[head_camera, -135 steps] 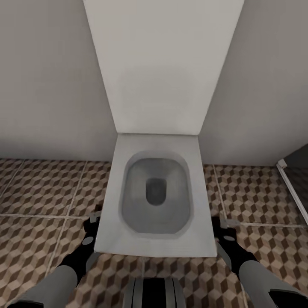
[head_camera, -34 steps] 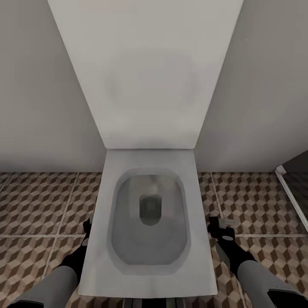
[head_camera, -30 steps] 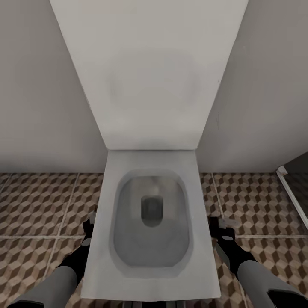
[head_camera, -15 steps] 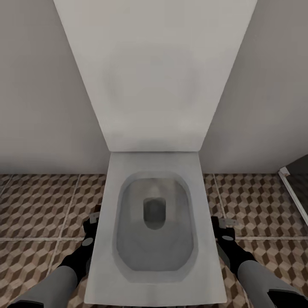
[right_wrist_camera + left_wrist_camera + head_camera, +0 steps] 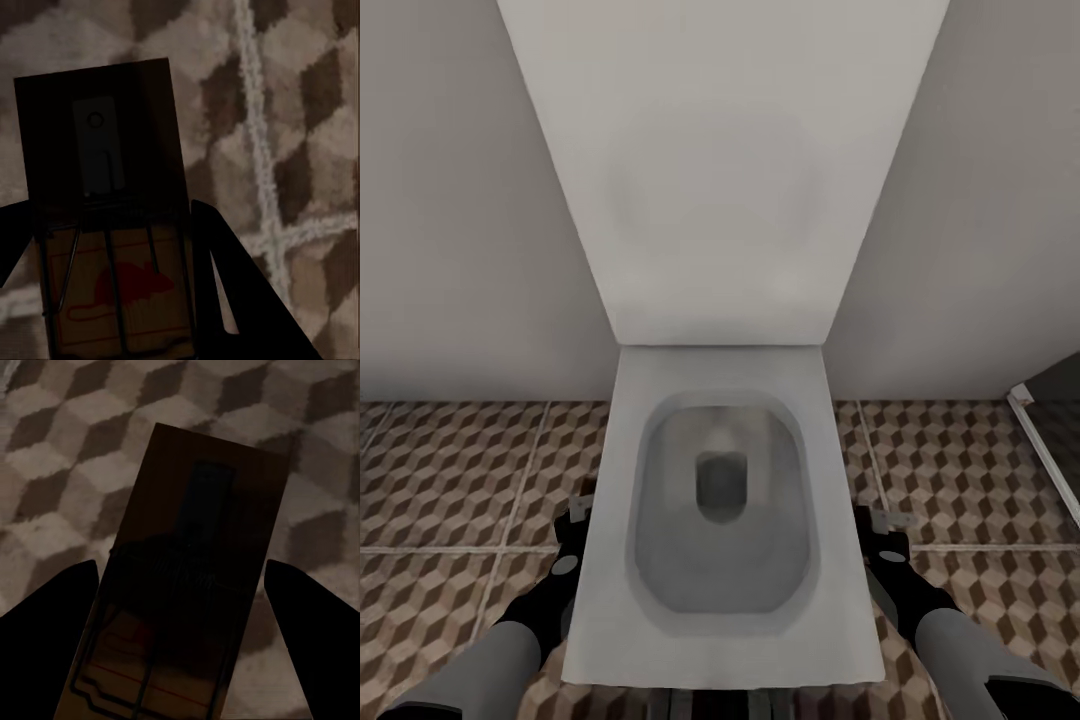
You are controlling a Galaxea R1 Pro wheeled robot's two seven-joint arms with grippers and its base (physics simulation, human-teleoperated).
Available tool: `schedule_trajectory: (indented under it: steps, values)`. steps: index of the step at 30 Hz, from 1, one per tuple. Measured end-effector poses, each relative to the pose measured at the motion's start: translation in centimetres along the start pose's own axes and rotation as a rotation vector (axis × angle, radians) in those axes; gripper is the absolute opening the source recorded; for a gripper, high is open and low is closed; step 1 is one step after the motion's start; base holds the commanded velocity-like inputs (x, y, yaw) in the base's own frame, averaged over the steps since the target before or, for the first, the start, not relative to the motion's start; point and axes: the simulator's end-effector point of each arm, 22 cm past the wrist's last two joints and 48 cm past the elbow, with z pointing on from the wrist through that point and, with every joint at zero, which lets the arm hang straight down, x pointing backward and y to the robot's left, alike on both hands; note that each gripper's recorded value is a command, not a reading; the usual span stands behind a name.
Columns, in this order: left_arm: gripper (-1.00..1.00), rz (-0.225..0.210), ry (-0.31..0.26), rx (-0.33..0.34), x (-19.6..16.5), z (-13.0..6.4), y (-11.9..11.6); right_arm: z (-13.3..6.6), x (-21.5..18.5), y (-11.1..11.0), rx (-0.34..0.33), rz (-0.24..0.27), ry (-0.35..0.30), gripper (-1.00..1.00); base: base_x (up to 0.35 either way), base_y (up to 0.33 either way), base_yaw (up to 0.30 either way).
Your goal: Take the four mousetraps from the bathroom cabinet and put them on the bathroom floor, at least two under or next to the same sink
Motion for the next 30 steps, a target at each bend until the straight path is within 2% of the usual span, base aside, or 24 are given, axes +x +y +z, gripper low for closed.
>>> schedule_trajectory:
  steps: [6, 21, 30]
  values:
    - [-1.00, 0.000, -0.007, 0.003, -0.36, 0.03, -0.13, -0.02, -0.02, 0.01, 0.000, 0.000, 0.000, -1.00, -0.160, 0.000, 0.000]
    - [-1.00, 0.000, -0.012, 0.003, -0.58, 0.06, -0.09, -0.02, -0.02, -0.01, 0.000, 0.001, 0.000, -1.00, -0.012, 0.000, 0.000]
    - [-1.00, 0.000, -0.012, 0.003, -0.60, 0.07, -0.09, -0.03, -0.35, -0.78, 0.034, 0.009, -0.004, -1.00, 0.000, 0.000, -0.125]
